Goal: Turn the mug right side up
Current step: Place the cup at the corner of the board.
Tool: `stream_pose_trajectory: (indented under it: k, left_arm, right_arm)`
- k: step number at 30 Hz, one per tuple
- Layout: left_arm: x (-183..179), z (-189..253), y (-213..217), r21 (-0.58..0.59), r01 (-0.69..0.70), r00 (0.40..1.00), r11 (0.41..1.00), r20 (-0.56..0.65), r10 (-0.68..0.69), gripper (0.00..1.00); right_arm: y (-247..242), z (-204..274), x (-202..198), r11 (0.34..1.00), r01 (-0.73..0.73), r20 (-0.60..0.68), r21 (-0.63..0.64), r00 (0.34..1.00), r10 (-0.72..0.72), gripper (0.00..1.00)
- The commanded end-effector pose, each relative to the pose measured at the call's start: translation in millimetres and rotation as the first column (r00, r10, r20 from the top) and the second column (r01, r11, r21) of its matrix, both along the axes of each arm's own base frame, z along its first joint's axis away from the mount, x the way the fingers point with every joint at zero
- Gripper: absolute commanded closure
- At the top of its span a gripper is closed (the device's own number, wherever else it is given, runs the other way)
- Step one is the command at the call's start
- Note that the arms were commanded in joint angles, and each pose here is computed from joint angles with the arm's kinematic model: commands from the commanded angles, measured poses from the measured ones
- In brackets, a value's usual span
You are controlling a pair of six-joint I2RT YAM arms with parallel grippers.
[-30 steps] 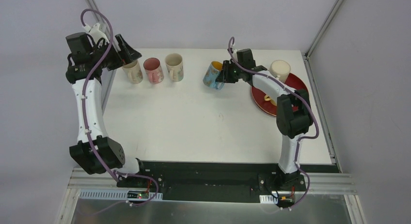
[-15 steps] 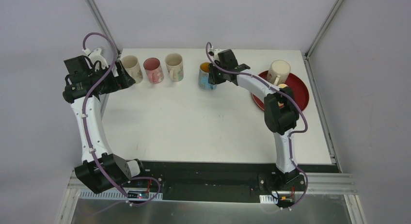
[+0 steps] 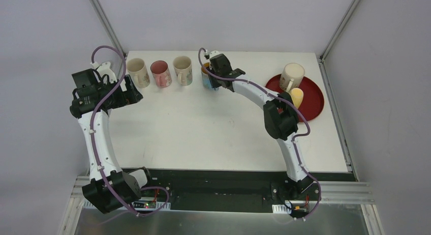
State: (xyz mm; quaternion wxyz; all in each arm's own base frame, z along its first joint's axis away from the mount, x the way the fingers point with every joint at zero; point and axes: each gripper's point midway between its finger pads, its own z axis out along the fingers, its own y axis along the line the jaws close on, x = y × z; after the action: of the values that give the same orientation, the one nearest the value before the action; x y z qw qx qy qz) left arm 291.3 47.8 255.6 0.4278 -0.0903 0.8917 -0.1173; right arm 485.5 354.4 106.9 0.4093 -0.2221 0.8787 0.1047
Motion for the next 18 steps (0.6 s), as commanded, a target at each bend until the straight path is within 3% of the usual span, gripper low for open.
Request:
stream_pose_trajectory:
  k: [1, 18]
  left_arm:
    - [-6.2, 8.8, 4.0, 0.039, -0.012, 0.999, 0.999, 0.040, 0.010, 0.01]
    - [-9.3, 9.6, 2.1, 0.016, -0.021, 0.998, 1.000, 0.058, 0.020, 0.01]
  right_arm:
    - [16.7, 63.1, 35.5, 0.992, 0.067, 0.192, 0.106, 0.978, -0.086, 1.00]
    - [18.4, 32.1, 43.1, 0.986, 0.132, 0.146, 0.105, 0.978, -0.146, 1.00]
